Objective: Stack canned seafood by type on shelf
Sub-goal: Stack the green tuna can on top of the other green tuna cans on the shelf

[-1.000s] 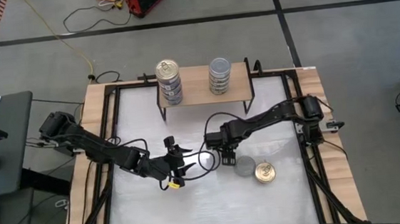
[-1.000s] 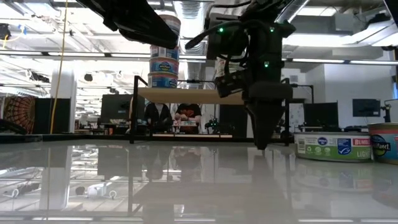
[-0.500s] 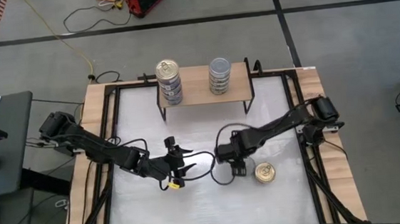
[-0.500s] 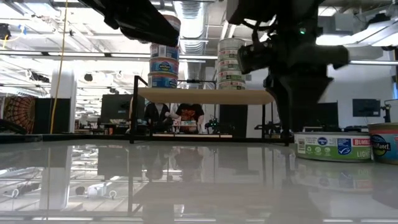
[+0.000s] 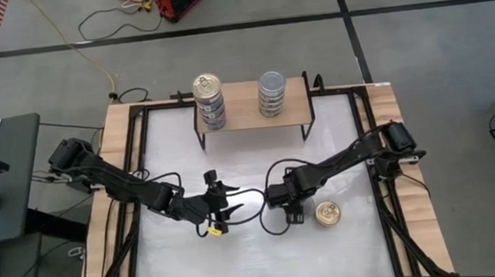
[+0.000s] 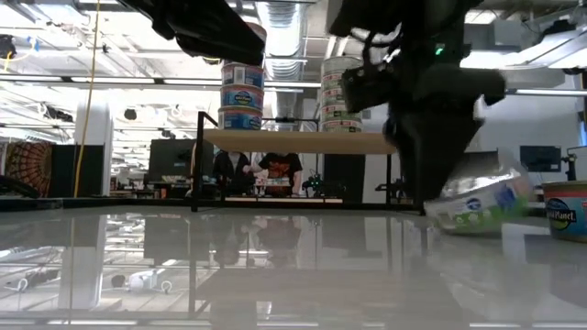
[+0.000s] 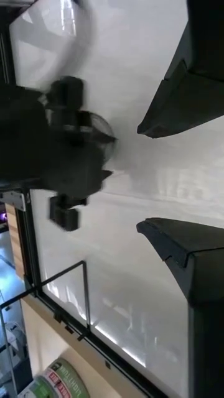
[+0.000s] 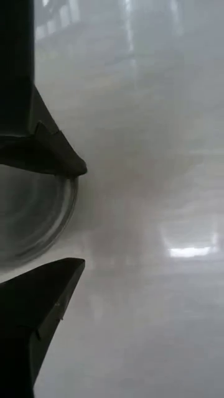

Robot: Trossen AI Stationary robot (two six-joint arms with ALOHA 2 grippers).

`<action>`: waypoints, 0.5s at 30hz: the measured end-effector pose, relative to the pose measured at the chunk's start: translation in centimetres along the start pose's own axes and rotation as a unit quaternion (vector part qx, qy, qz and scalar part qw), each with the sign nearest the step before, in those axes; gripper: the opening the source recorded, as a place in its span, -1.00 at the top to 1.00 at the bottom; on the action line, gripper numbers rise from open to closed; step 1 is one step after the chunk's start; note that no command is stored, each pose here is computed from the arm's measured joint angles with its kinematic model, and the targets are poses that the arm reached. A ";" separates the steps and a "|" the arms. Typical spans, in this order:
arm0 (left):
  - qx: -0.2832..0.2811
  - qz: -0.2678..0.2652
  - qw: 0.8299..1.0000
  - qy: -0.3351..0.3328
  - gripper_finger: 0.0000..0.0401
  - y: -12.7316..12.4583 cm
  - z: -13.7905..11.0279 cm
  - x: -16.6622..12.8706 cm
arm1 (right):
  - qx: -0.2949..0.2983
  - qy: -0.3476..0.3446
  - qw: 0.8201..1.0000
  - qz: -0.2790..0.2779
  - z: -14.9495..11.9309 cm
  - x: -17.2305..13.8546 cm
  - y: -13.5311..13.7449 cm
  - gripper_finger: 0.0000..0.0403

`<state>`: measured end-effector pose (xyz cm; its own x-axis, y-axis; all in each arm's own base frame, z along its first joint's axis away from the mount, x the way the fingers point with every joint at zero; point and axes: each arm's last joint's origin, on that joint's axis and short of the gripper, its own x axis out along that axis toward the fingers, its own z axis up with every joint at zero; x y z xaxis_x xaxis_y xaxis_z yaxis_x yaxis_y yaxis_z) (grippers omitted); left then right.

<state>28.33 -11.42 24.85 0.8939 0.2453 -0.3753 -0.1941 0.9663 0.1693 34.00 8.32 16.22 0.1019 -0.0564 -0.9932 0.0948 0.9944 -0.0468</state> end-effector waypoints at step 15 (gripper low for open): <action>-0.008 -0.003 1.000 -0.007 -0.07 0.6 0.6 -0.9 | 0.005 -0.008 1.000 -0.002 0.8 0.9 -0.4 -0.34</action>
<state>27.67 -11.15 25.87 0.9009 0.2377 -0.3632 -0.1942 0.9691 0.1523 34.89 7.78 15.43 0.1166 -0.0621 -0.9912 0.1049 0.9932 -0.0499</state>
